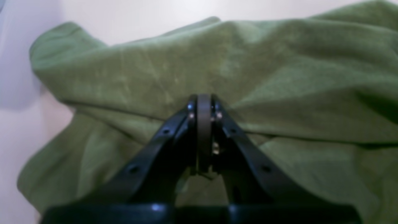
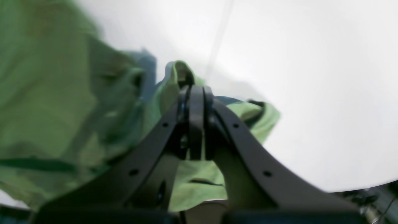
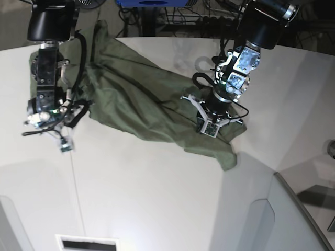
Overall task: Layout the t-shirt on the table in an organized manner, then fold the t-shirt properly
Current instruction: 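Hold the shirt with both grippers and spread it along the table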
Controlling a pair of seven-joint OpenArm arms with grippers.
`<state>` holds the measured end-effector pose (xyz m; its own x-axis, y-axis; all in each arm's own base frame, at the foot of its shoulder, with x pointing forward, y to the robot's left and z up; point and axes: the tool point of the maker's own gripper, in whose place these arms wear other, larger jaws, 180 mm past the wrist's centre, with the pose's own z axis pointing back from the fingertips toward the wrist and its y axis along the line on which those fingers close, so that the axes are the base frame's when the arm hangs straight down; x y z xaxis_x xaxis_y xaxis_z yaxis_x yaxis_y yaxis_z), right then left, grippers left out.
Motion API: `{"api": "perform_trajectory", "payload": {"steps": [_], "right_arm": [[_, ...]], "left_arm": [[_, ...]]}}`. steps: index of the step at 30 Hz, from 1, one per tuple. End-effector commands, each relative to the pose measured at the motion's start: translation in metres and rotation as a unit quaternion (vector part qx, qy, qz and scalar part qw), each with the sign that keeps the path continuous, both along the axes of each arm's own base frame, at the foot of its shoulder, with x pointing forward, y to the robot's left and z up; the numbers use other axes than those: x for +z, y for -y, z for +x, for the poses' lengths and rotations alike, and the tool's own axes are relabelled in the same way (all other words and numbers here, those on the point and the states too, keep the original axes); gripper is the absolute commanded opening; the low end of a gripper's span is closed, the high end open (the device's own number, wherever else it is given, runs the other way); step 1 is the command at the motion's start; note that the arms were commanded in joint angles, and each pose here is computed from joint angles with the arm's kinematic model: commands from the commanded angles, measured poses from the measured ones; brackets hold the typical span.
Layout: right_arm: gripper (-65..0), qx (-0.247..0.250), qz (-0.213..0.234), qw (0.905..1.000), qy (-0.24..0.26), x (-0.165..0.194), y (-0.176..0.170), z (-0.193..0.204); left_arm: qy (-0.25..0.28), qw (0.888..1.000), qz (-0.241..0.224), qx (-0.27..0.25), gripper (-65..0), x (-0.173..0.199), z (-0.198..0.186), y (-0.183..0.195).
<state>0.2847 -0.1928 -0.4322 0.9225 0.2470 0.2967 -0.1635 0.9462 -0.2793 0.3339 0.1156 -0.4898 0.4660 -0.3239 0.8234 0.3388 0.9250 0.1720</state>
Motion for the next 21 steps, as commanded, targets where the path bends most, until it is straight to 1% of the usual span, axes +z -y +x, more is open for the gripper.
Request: {"api": "perform_trajectory", "payload": {"steps": [1,3,4,7,9,12,13,14,16,19,21], "right_arm": [[-64.8,-0.018,-0.011,0.9994,0.027,0.015,0.012,0.012],[-64.5,-0.032,-0.013,0.9985,0.043,0.024,0.016,0.015],[-63.0,-0.033,-0.015,0.9981,0.05,0.029,0.016,0.015],[-52.2,-0.031,-0.013,0.9977,0.059,0.041,0.01,0.013],[-42.5,-0.009,-0.008,0.9975,0.07,0.047,-0.008,0.017],[-28.7,0.011,-0.006,0.9975,0.07,0.047,-0.022,0.02],[-25.4,0.017,-0.005,0.9975,0.068,0.045,-0.025,0.021],[-24.0,0.021,-0.004,0.9978,0.062,0.042,-0.028,0.02],[-23.9,0.024,-0.003,0.9983,0.053,0.036,-0.031,0.026],[-23.9,0.024,-0.001,0.9996,0.017,0.015,-0.03,0.026],[-23.9,0.028,0.002,0.9996,0.009,0.004,-0.031,0.028]], "left_arm": [[-0.028,0.999,0.019,0.012,-65.0,-0.01,-0.006,-0.011],[-0.032,0.999,0.017,0.032,-65.0,-0.012,-0.01,-0.023],[-0.03,0.999,0.015,0.041,-65.0,-0.011,-0.01,-0.028],[-0.016,0.998,0.007,0.057,-65.0,-0.001,-0.005,-0.035],[-0.006,0.998,0.004,0.059,-65.0,0.007,0.0,-0.035],[0.004,0.998,0.001,0.056,-65.0,0.014,0.004,-0.032],[0.004,0.998,0.002,0.056,-65.0,0.015,0.004,-0.033],[0.004,0.998,0.002,0.056,-65.0,0.015,0.004,-0.033],[0.005,0.998,0.002,0.057,-65.0,0.015,0.005,-0.033],[0.002,0.998,0.002,0.058,-65.0,0.013,0.003,-0.033],[0.002,0.998,0.002,0.058,-65.0,0.013,0.003,-0.033]]}}
